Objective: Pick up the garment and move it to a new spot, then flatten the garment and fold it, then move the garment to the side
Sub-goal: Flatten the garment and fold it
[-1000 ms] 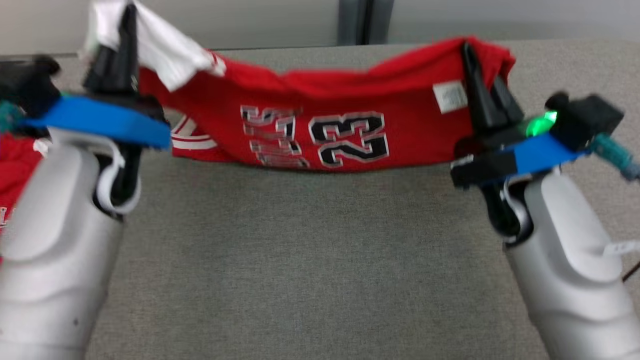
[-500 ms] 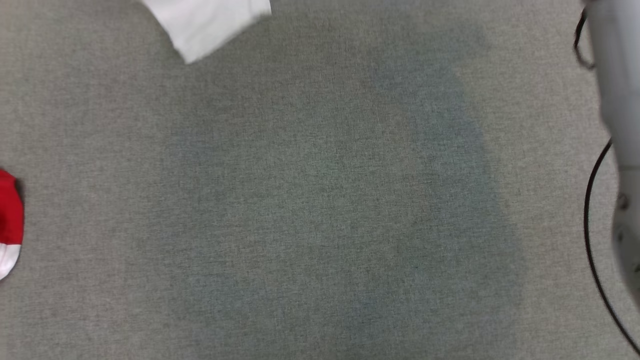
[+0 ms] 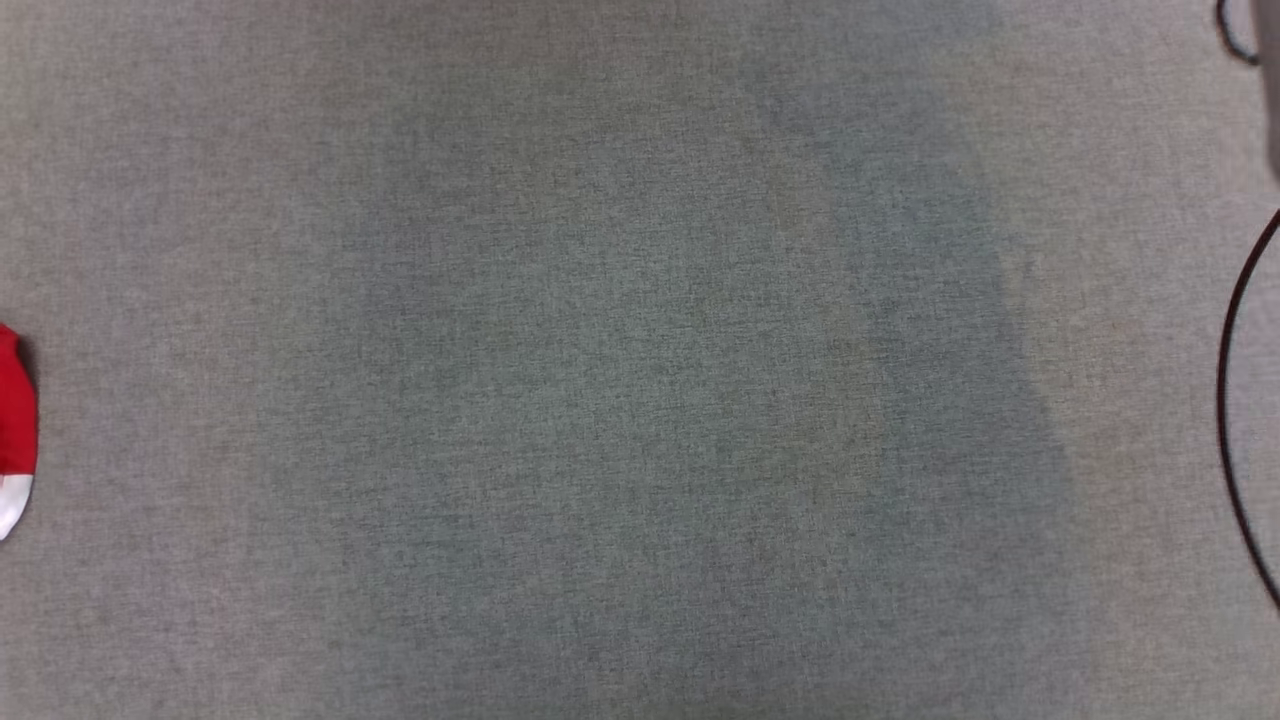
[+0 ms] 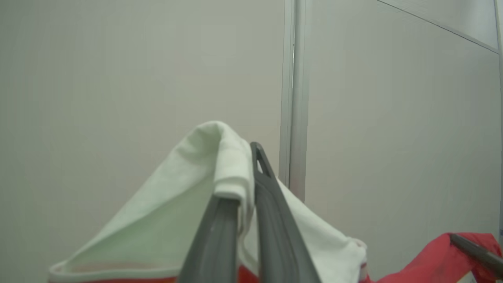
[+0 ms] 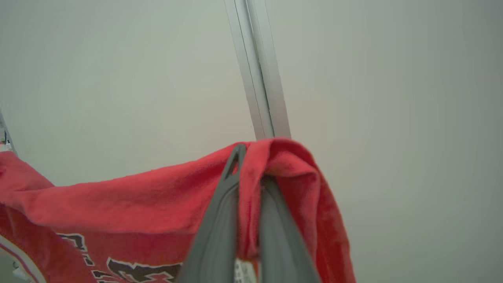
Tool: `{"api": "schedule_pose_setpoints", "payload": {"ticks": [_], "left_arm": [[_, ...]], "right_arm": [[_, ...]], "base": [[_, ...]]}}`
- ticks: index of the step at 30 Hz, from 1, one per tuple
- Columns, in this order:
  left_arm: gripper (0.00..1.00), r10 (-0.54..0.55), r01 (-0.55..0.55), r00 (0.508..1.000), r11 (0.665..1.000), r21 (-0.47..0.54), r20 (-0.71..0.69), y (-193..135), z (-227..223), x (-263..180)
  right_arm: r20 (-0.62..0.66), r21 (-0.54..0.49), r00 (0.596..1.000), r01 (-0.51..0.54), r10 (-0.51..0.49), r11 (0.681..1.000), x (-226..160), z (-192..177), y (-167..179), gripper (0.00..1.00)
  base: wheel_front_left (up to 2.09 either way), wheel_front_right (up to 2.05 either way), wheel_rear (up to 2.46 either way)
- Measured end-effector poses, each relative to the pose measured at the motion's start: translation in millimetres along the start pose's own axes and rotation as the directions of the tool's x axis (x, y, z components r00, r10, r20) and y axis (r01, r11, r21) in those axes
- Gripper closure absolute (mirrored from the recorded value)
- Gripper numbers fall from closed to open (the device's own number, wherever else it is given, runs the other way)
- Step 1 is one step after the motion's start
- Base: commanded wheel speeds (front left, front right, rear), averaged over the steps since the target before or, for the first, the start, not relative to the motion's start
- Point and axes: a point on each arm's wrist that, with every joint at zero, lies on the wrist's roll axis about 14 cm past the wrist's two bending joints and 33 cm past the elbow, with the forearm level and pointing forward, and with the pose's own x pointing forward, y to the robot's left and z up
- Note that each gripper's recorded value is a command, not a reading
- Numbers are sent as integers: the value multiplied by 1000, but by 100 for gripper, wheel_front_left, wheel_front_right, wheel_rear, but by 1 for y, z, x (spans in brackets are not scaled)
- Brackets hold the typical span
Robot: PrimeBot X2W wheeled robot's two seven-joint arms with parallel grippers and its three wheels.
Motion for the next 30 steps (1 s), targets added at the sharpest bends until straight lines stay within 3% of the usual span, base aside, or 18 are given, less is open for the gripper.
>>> {"api": "schedule_pose_setpoints", "payload": {"ticks": [5,13,19,30], "left_arm": [[100,53,-59,993,997,-57,-103,12,-51,-40],[100,140,-180,955,974,-136,-262,10,-115,-145],[100,182,-261,912,949,-176,-369,-19,-136,-232],[100,314,-469,818,849,-243,-483,-67,-124,-353]], "right_arm": [[-107,66,994,7,0,998,-31,-56,4,100],[-271,186,963,69,-16,980,-120,-125,13,100],[-380,233,924,123,-26,965,-194,-153,20,100],[-521,274,850,255,-80,927,-314,-166,24,100]], "base": [[0,0,0],[0,0,0],[0,0,0],[0,0,0]]}}
